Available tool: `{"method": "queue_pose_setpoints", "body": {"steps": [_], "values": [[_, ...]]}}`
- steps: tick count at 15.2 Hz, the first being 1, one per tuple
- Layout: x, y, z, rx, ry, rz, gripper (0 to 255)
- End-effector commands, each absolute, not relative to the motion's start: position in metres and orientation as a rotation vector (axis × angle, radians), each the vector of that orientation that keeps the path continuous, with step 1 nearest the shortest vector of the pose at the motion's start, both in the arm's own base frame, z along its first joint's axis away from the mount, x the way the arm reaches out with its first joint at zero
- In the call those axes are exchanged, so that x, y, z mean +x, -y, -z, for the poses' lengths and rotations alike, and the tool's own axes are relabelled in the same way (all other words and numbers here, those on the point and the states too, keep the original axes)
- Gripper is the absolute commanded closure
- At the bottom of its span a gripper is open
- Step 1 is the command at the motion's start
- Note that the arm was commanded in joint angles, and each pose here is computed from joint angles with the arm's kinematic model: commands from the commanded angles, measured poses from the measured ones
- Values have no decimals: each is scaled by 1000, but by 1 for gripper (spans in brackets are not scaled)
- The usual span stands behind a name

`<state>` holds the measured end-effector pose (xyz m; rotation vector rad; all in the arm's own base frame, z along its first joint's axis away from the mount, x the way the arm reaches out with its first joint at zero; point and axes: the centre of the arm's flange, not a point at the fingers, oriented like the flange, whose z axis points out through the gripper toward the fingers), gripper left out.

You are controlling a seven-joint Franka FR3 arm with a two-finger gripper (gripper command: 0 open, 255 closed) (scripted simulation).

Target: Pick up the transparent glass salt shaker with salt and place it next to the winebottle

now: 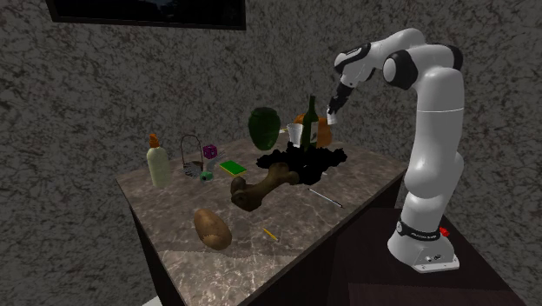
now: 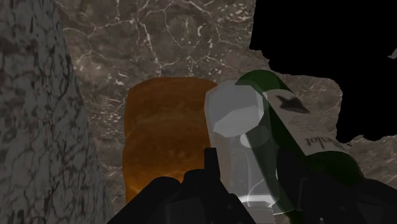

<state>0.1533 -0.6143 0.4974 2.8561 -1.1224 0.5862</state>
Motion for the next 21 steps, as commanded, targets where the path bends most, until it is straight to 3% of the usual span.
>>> {"method": "queue_pose_setpoints", "body": {"steps": [1,21], "values": [[153,614,-487,2856,1122,-587,255],[153,614,-382,2856,1122,-587,255]]}}
